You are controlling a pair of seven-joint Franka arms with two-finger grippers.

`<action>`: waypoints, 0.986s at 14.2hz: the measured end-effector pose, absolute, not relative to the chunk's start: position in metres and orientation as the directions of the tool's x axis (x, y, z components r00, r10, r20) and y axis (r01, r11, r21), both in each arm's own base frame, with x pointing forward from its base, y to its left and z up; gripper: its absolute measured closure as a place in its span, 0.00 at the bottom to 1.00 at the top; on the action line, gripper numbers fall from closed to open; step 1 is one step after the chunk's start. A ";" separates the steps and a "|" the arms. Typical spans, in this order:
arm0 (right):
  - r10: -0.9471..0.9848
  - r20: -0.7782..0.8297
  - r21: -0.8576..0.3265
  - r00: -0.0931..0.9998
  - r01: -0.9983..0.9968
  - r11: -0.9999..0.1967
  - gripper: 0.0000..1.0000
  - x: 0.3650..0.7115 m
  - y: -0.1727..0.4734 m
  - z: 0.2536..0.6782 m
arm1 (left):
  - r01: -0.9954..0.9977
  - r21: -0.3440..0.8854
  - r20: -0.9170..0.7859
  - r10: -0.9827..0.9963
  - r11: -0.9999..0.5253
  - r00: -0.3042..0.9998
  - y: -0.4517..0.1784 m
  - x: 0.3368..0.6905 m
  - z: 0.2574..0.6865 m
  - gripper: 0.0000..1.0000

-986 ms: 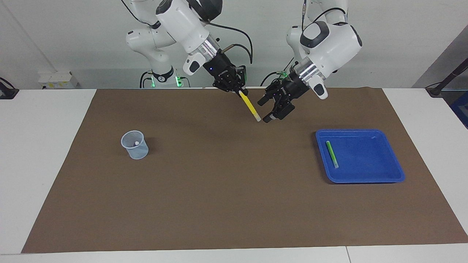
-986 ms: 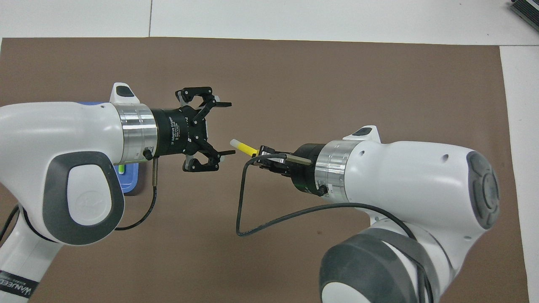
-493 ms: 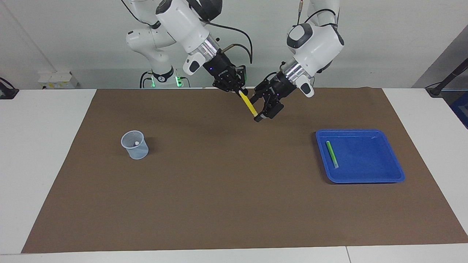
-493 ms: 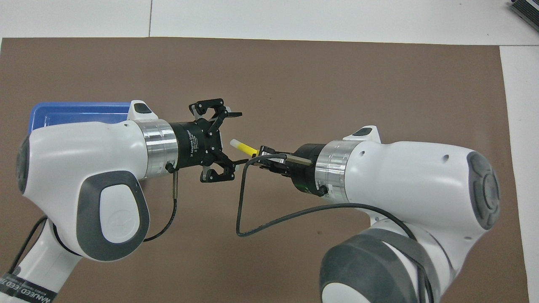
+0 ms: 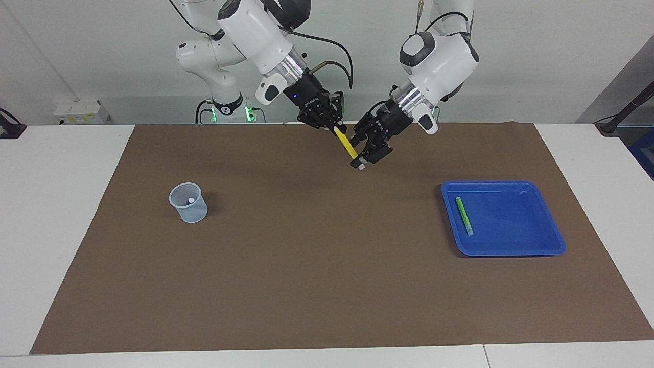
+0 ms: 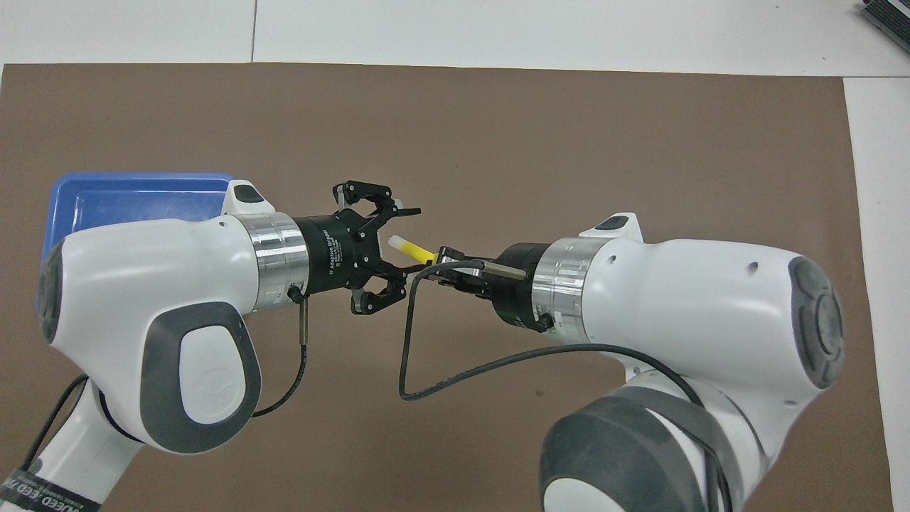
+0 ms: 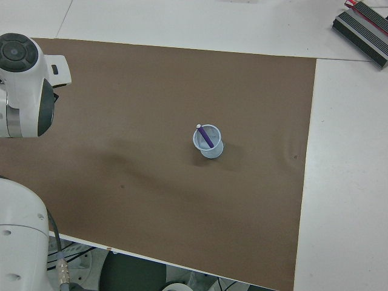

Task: Right arm passes pens to left for tray arrangement
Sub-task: 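Close the left gripper on the yellow pen held by the right gripper, then carry the yellow pen to the tray while the right gripper withdraws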

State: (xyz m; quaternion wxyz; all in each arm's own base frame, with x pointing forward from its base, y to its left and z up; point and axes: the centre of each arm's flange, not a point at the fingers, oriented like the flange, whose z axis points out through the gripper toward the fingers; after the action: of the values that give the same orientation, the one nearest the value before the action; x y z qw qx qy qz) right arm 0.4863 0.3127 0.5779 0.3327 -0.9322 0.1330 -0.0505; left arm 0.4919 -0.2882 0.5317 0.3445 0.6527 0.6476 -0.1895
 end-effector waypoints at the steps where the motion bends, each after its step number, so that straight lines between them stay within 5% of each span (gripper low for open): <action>1: -0.286 0.010 -0.636 0.958 -0.215 -0.741 0.81 0.487 0.312 0.579 | 0.976 0.209 -0.692 0.715 0.069 0.098 -0.288 0.491 0.532 0.48; 3: -0.298 0.017 -0.641 0.955 -0.218 -0.736 0.81 0.490 0.309 0.580 | 0.976 0.215 -0.687 0.717 0.047 0.117 -0.289 0.487 0.532 0.74; 14: -0.292 0.010 -0.637 0.956 -0.219 -0.739 0.81 0.488 0.309 0.579 | 0.974 0.225 -0.676 0.715 -0.030 0.178 -0.285 0.482 0.531 0.79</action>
State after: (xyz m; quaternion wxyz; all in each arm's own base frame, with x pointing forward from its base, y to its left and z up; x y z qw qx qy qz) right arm 0.4877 0.3089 0.5788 0.3340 -0.9310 0.1371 -0.0546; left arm 0.4821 -0.2848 0.5306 0.3341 0.6910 0.6111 -0.1937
